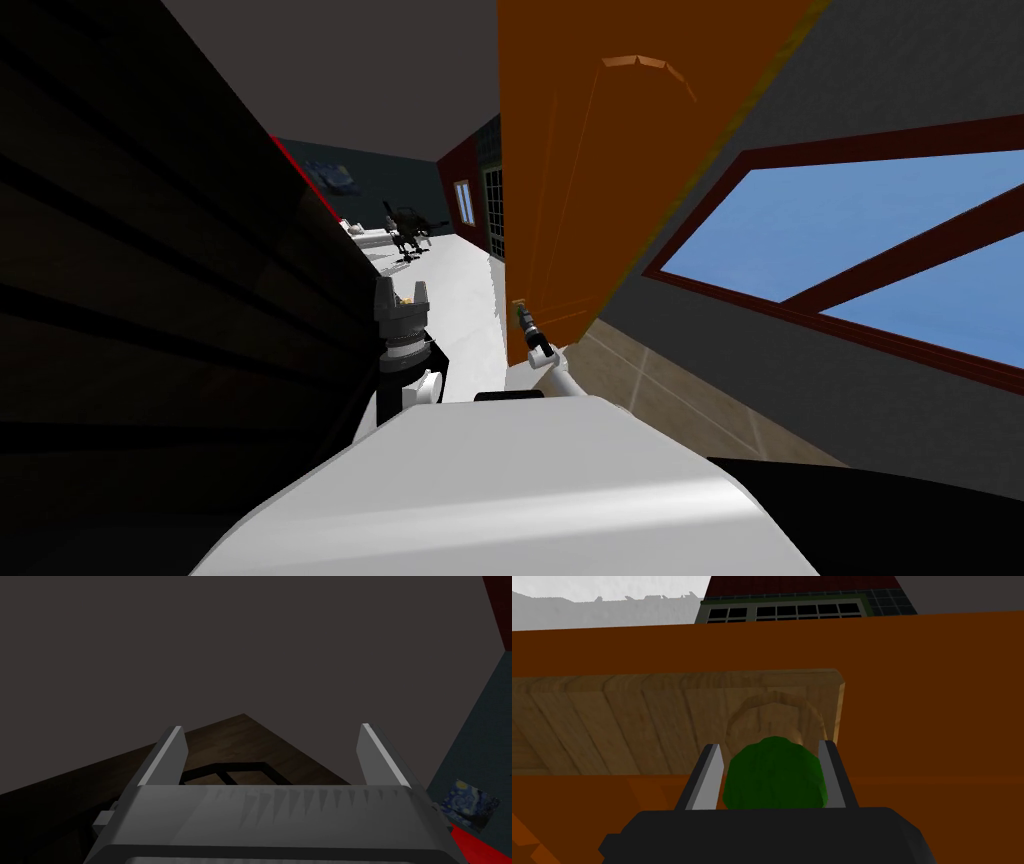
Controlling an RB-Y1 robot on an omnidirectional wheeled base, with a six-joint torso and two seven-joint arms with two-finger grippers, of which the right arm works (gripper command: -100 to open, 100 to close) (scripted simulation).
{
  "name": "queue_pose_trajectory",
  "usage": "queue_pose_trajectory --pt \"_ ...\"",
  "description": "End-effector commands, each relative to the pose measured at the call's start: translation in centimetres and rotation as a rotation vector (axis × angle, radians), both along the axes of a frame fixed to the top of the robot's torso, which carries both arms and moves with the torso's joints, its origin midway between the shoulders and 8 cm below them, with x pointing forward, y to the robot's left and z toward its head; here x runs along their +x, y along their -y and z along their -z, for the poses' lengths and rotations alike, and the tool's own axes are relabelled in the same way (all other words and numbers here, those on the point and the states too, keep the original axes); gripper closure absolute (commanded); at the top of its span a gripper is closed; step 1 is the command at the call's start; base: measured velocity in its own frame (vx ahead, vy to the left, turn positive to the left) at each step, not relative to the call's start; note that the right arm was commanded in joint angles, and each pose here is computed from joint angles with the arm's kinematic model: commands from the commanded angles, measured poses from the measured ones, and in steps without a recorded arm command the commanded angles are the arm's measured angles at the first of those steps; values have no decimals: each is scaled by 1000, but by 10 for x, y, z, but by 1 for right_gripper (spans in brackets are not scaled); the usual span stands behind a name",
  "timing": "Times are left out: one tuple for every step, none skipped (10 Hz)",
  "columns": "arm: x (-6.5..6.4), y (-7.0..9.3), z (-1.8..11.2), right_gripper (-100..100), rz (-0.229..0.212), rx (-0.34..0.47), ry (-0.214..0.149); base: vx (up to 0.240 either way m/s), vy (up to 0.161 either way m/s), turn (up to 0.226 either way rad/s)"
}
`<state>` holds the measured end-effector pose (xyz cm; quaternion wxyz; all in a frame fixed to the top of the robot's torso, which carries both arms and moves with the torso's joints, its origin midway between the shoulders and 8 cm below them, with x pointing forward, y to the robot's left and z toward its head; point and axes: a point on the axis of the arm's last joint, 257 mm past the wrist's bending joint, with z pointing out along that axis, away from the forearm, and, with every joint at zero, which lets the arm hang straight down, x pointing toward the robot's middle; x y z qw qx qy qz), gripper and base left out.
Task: Push the door open
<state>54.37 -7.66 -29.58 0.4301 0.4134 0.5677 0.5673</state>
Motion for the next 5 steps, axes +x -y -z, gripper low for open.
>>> queue_pose_trajectory --pt "-1 0 1 100 0 -1 -3 -27 -13 7" --pt "-1 0 1 100 0 -1 -3 -27 -11 3" --pt "-1 0 1 100 0 -1 -3 -20 -7 -3" --pt "-1 0 1 100 0 -1 -3 -12 -3 -4" --pt "-1 0 1 100 0 -1 -3 0 0 0"
